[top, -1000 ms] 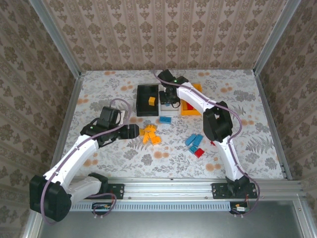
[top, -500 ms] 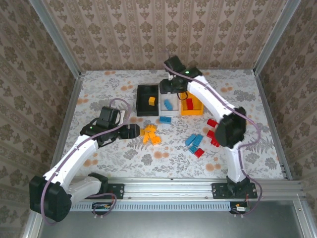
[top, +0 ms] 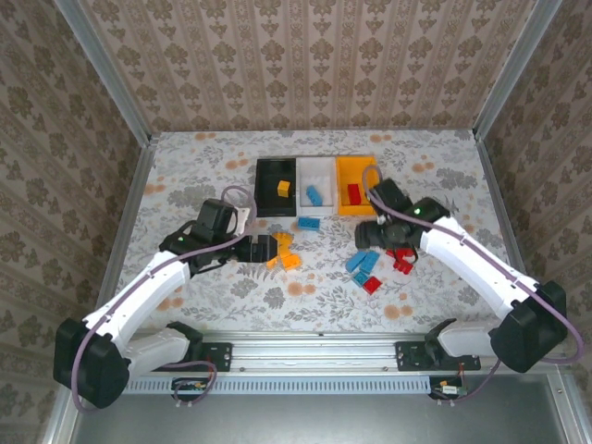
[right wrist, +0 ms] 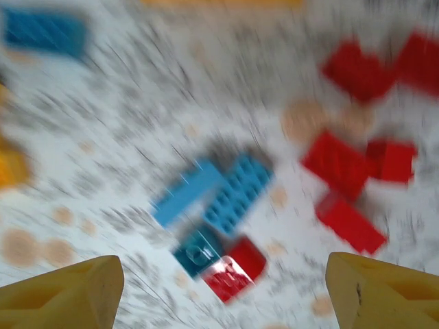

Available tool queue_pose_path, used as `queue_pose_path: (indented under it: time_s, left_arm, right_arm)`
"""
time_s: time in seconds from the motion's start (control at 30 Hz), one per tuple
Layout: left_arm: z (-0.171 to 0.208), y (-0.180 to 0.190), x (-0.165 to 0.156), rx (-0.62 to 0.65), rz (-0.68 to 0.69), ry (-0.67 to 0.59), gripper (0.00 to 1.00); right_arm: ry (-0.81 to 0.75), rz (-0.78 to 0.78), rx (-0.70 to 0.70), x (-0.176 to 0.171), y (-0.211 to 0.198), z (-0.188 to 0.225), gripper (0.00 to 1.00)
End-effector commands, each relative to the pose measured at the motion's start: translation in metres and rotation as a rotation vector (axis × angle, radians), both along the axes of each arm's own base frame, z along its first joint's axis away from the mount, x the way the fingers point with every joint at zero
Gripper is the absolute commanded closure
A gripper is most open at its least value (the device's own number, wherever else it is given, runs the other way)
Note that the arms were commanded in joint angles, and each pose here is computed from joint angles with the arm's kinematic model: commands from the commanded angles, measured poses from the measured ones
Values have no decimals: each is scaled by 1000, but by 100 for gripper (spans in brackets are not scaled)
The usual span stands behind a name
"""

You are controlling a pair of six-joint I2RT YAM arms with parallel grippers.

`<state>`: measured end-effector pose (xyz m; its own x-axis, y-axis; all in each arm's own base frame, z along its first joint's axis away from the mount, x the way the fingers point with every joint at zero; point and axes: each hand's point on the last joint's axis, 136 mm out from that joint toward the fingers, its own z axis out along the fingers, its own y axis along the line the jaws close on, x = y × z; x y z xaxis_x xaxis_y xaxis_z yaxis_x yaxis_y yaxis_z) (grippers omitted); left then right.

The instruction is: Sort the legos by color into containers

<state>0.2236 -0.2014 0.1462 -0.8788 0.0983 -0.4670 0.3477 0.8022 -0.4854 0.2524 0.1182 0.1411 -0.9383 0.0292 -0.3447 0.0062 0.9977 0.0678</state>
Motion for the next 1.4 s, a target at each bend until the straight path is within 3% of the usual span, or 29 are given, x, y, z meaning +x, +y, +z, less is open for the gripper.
queue_pose_path:
  time_s: [0.0, 0.2, 0.6, 1.07, 1.37]
  left_arm:
    - [-2, -16, -2, -25, -30, 10, 7]
    - [-8, -33, -11, 3, -89, 26, 7]
    - [-12, -28, -13, 23, -68, 35, 6]
    - [-26, -18, -12, 58, -32, 70, 5]
    - [-30, -16, -14, 60, -24, 77, 5]
  right_arm:
    - [40, -63, 61, -24, -2, -17, 22]
    - [138, -40, 87, -45, 2, -63, 26]
    - [260, 26, 36, -42, 13, -112, 26]
    - [379, 89, 60, -75, 31, -134, 28]
    - [351, 74, 42, -84, 30, -127, 29]
